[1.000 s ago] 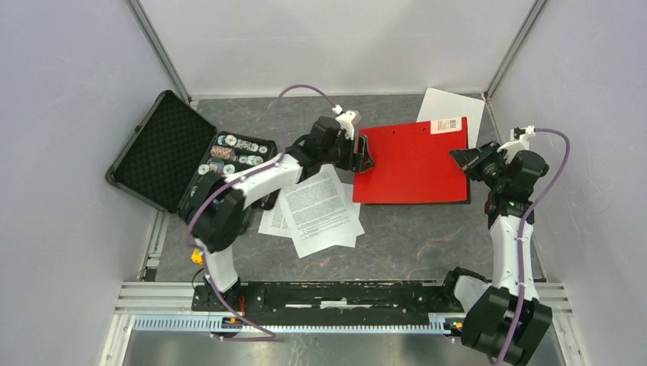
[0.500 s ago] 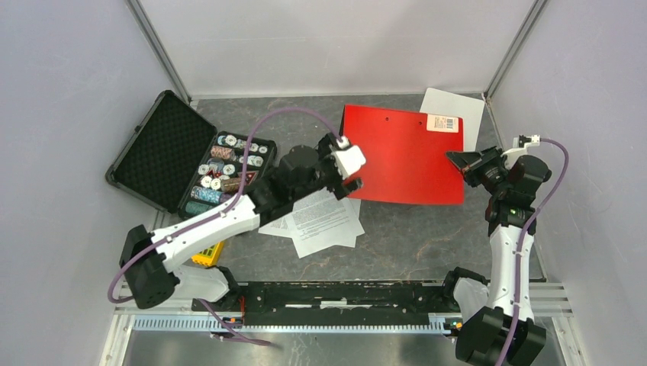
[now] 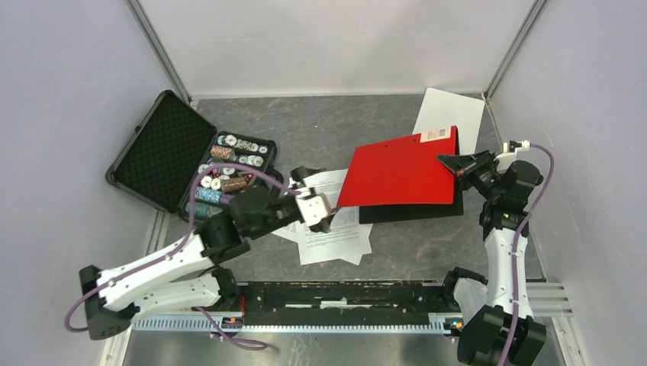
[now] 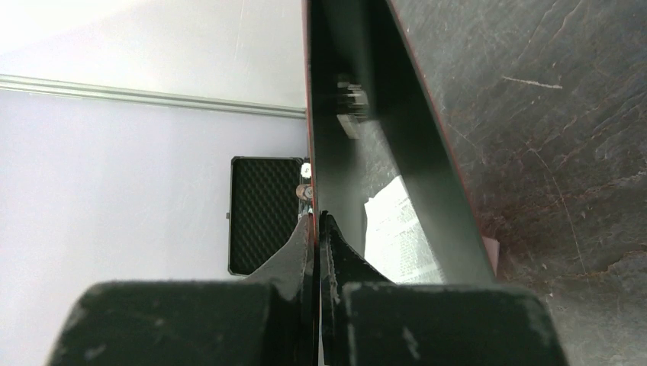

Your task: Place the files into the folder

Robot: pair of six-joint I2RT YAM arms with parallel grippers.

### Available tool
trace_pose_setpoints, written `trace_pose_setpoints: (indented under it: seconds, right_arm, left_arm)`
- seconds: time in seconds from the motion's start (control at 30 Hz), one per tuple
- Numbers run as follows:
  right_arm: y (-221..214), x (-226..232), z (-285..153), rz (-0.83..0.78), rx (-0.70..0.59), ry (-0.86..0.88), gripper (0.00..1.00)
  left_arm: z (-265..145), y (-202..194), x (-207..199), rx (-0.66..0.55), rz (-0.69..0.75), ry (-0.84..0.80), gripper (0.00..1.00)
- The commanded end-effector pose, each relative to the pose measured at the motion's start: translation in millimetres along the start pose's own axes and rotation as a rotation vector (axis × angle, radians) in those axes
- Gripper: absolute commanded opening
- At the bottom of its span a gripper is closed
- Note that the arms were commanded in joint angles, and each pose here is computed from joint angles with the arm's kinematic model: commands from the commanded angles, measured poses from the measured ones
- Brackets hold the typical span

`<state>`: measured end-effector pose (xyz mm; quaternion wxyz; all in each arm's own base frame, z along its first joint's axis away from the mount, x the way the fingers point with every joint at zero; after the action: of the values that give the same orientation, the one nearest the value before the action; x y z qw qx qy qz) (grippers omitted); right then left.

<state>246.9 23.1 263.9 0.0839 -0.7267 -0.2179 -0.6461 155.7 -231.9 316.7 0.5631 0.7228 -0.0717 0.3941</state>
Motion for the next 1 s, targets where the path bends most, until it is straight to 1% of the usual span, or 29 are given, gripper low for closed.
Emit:
trace_pose_setpoints:
  seconds: [0.0,0.03,0.1,0.23,0.3,0.4,0.5,0.6,0.73,0.83,0.9,0.97]
  right_arm:
    - [1,35,-9,-0.084,-0.031,0.106,0.00]
    - [0,33,-9,-0.068,-0.035,0.095,0.00]
    - [0,31,-11,-0.047,-0.042,0.071,0.00]
    - [-4,39,-16,-0.023,-0.040,0.080,0.00]
    - [-5,44,-18,-0.020,-0.042,0.091,0.00]
    - [-7,41,-19,0.013,-0.024,0.073,0.00]
    - [-8,41,-19,0.016,-0.024,0.094,0.00]
    - [-8,41,-19,0.013,-0.026,0.096,0.00]
    - [-8,40,-19,0.015,-0.026,0.095,0.00]
    - [-8,40,-18,0.017,-0.021,0.099,0.00]
    - [-9,41,-18,0.019,-0.012,0.102,0.00]
    - [-9,40,-17,0.025,-0.007,0.102,0.00]
  left_arm:
    - [-16,15,-7,-0.092,-0.078,-0.068,1.00]
    - [-17,18,-10,-0.114,-0.079,-0.094,1.00]
    - [-14,19,-15,-0.141,-0.023,-0.133,1.00]
    - [10,22,-26,-0.170,0.096,-0.161,1.00]
    - [26,24,-35,-0.140,0.186,-0.151,0.99]
    - [50,20,-51,-0.055,0.358,-0.130,0.99]
    - [68,18,-61,-0.043,0.459,-0.097,1.00]
    - [81,16,-63,-0.042,0.480,-0.042,1.00]
    - [101,8,-60,0.017,0.545,0.067,1.00]
    - [114,4,-58,0.053,0.594,0.153,0.97]
    - [121,0,-59,0.074,0.624,0.182,0.95]
    - [127,1,-61,0.062,0.628,0.205,0.95]
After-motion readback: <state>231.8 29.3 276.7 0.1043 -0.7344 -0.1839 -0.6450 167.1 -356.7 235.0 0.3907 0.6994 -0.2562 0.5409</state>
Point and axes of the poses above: each gripper's point midway between its finger pads, its own z axis out along the fingers, its own x axis along the line the jaws close on, y = z × x, the point moved 6 cm from there along -z, back along the fingers, and after that the axes turned 9 degrees about z, right-handed, at the moved point
